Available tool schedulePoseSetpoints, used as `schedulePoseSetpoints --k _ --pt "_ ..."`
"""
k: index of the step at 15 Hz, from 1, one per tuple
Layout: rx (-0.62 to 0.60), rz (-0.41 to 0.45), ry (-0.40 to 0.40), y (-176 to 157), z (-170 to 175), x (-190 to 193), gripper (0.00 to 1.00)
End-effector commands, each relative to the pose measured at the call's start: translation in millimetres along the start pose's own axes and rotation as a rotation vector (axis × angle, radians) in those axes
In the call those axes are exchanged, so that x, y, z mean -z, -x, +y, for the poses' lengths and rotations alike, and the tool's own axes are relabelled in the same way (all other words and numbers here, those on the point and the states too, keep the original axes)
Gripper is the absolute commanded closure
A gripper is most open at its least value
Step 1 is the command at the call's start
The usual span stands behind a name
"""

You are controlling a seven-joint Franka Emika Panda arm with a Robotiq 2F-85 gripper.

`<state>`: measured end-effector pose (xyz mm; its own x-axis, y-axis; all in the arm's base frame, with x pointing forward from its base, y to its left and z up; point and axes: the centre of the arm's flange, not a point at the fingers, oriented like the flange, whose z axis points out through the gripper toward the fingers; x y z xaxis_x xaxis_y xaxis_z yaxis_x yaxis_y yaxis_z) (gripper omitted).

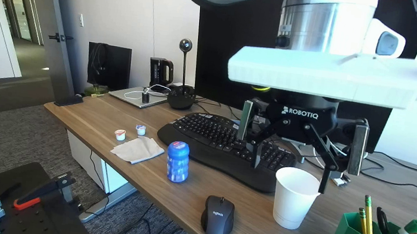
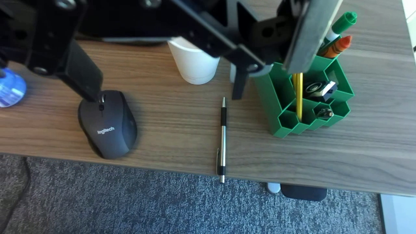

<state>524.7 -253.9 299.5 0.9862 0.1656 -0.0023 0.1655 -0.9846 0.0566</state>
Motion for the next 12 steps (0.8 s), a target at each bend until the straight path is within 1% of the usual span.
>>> schedulePoseSetpoints --k 1,8,12 --pt "0.023 0.043 0.017 32 -29 18 0.0" --pt "0.075 0.047 0.003 48 -60 27 0.0" --pt "0.184 0.043 -0.012 54 -81 30 0.0"
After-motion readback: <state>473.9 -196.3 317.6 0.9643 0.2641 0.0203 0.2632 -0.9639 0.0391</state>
